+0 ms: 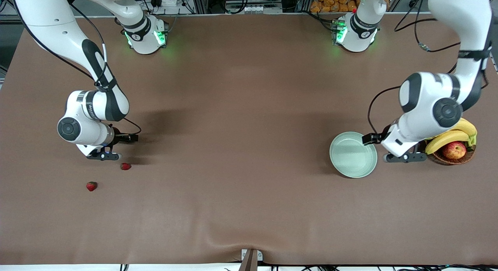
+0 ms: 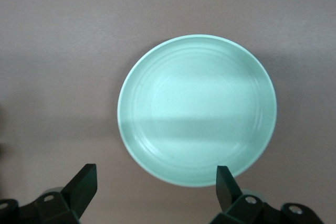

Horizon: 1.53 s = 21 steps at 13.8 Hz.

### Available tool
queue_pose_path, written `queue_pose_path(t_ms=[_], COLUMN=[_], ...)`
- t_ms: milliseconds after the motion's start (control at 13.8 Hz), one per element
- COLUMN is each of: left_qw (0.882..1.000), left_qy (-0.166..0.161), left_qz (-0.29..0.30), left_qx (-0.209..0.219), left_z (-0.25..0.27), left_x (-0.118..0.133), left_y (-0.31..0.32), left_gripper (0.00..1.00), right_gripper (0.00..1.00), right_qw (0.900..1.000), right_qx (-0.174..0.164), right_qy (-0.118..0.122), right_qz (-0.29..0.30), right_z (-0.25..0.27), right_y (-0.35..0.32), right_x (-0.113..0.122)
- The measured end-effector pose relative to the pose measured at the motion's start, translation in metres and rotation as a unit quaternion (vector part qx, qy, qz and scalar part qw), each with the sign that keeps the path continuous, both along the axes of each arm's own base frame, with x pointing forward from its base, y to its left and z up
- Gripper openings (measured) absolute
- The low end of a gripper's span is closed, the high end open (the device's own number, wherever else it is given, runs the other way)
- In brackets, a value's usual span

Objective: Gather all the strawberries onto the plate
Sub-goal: 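Grasp a strawberry with the right gripper while the left gripper nears the plate, then carry the strawberry toward the left gripper, which closes on it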

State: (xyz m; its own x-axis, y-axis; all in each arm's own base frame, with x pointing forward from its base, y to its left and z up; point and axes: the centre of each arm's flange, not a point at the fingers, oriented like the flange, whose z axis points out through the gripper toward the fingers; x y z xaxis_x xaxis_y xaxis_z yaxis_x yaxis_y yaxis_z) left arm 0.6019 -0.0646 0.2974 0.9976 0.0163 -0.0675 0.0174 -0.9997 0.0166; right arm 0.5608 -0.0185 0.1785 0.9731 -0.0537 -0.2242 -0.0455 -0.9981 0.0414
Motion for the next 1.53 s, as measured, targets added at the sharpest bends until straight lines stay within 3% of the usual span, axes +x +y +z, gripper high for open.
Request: queue_pose_path(t_ms=[291,363,581,726,1089,1307,1525], left_qw=[1.0,1.0,1.0,1.0,1.0,0.999,0.998], left_qy=[0.004,0.004,0.004,0.003,0.003,0.004,0.002], left_qz=[0.011,0.015,0.02,0.019,0.016,0.042,0.063], left_qx=[-0.001,-0.001,-0.001,-0.001,-0.004,-0.012,-0.016], left_z=[-0.026,-0.026,-0.026,-0.025,-0.024,-0.022,-0.015], left_x=[0.001,0.001,0.002,0.002,0.001,-0.003,-0.011], left_y=[0.016,0.02,0.028,0.027,0.014,-0.026,-0.082], left_gripper=[1.0,1.0,1.0,1.0,0.98,0.96,0.93], right_gripper=[1.0,0.96,0.58,0.39,0.36,0.36,0.36], right_qw=[1.0,1.0,1.0,1.0,0.999,0.997,0.99], right_qx=[-0.001,-0.001,0.0,0.004,0.009,0.011,0.016], right_qy=[0.004,0.005,0.01,0.01,0.004,-0.029,-0.063], right_qz=[-0.001,-0.001,0.002,0.02,0.042,0.065,0.124], right_z=[-0.007,-0.007,-0.011,-0.008,-0.004,0.024,0.056], right_y=[-0.003,-0.003,0.0,0.003,0.0,0.019,0.088], right_x=[-0.001,-0.002,-0.003,-0.002,0.0,0.014,0.029])
